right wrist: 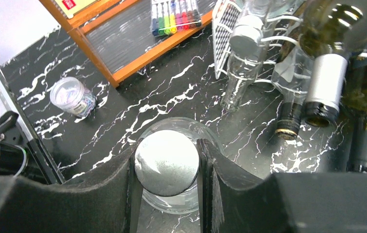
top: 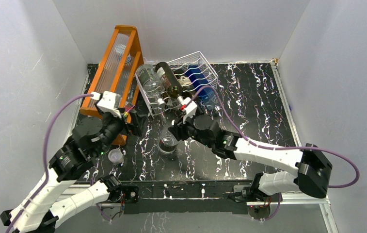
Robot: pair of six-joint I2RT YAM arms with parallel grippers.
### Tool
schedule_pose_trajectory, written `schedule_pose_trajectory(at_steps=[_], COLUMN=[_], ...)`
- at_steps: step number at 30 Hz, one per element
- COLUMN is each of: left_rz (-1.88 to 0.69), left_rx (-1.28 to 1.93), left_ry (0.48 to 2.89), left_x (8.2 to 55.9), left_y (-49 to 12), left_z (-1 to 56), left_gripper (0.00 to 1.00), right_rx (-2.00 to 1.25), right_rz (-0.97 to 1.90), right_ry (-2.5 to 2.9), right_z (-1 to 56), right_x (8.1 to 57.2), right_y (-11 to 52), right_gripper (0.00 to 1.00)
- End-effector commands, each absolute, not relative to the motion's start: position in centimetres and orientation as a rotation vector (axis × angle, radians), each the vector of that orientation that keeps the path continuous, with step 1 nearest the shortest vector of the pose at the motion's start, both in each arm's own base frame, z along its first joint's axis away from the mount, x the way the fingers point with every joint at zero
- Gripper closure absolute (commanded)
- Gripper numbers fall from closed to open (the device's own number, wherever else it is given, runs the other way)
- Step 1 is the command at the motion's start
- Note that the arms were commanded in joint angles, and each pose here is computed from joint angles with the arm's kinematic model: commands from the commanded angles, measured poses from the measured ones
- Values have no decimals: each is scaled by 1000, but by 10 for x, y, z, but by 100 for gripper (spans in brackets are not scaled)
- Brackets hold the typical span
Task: Put the wine bottle on the wine rack
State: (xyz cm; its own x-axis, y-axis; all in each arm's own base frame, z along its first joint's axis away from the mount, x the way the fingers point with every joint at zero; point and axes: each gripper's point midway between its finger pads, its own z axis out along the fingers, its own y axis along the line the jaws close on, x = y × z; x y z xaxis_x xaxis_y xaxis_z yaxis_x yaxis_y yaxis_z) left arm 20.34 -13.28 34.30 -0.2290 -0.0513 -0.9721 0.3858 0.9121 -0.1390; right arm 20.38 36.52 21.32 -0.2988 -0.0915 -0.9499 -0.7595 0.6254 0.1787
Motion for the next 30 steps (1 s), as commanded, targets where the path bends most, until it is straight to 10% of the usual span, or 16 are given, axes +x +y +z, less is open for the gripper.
schedule_pose_trajectory(at_steps=[1,30], left_rz=[-471,-668], left_rx=[209,165], left_ry=[1860,2294], left_x=[214,255], left_y=[-157,-208], left_z=[317,169], left_gripper=[2,2], right_rx=[-673,-811], right_rz=[708,887], right_ry=[1937,2206], right_z=[150,106], right_x=[186,102], right_y=[328,269], right_gripper=[95,100])
